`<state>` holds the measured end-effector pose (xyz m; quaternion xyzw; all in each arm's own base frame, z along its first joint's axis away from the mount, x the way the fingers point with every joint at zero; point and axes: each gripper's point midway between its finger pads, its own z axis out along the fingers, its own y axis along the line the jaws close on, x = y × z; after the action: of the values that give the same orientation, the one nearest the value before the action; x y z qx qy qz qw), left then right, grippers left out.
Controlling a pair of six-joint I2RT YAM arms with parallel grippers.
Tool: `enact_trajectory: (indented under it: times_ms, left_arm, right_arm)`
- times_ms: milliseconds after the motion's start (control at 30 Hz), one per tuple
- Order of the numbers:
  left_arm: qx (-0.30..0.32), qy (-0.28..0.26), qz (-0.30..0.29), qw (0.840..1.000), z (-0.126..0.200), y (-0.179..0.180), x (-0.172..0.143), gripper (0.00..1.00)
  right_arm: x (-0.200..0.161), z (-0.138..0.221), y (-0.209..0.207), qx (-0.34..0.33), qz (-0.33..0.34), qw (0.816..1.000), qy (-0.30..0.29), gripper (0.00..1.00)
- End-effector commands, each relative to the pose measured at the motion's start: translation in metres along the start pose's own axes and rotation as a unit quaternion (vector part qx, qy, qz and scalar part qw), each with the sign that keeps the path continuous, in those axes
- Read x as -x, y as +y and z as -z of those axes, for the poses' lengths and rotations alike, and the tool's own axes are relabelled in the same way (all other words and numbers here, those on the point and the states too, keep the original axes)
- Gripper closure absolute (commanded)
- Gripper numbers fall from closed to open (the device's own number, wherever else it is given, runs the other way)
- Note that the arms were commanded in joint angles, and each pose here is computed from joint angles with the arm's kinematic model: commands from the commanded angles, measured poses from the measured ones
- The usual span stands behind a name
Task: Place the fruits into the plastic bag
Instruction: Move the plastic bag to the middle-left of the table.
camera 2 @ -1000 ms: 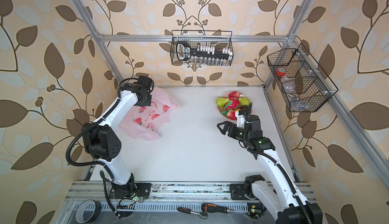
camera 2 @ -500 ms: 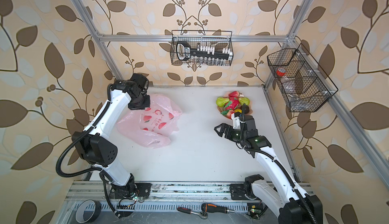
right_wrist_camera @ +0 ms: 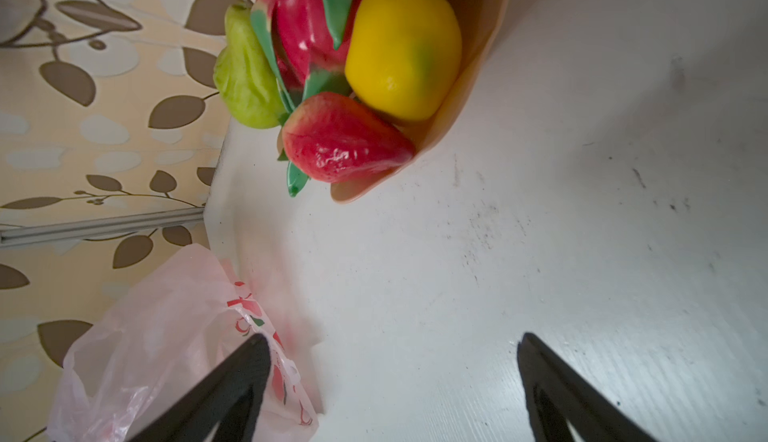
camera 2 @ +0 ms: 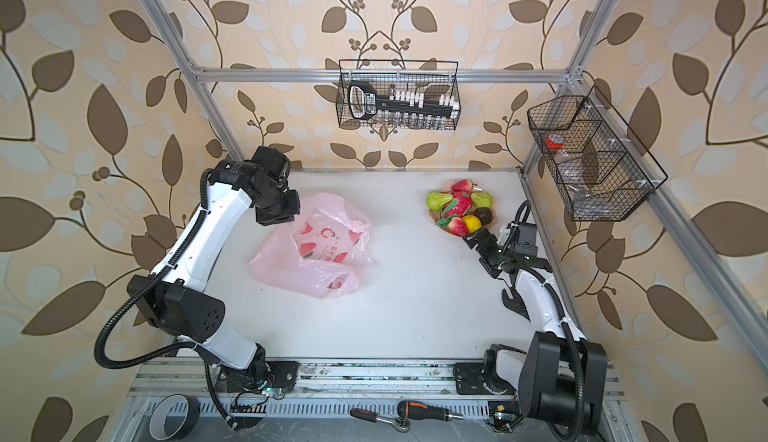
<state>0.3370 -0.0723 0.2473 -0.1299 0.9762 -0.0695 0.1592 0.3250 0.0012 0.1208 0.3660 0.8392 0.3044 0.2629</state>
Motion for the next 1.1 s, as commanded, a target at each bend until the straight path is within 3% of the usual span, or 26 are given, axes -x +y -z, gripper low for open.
enact_trajectory:
  times_ms: [0, 100, 367, 600, 867, 1067]
  left_arm:
    - [-0.038, 0.009, 0.013, 0.999, 0.008, -0.010, -0.013, 1.00]
    - [-0.049, 0.009, 0.014, 0.999, 0.006, -0.014, -0.013, 1.00]
    - [-0.070, 0.008, 0.010, 0.997, 0.001, -0.024, -0.005, 1.00]
    - [-0.079, 0.010, 0.008, 0.997, -0.005, -0.030, -0.001, 1.00]
    - [-0.083, 0.013, 0.006, 0.996, -0.008, -0.032, 0.000, 1.00]
    - [-0.080, 0.013, 0.004, 0.997, -0.008, -0.030, -0.001, 1.00]
  right_arm:
    - [0.025, 0.002, 0.011, 0.038, -0.044, 0.998, -0.027, 0.14]
    - [0.042, 0.003, 0.001, 0.022, -0.062, 0.997, -0.042, 0.19]
    - [0.061, -0.011, -0.022, -0.007, -0.090, 0.995, -0.038, 0.47]
    - [0.068, -0.024, -0.026, -0.012, -0.095, 0.995, -0.038, 0.54]
    - [0.067, -0.047, -0.019, 0.003, -0.101, 0.995, -0.028, 0.54]
    - [0.063, -0.061, -0.027, -0.007, -0.115, 0.993, -0.018, 0.63]
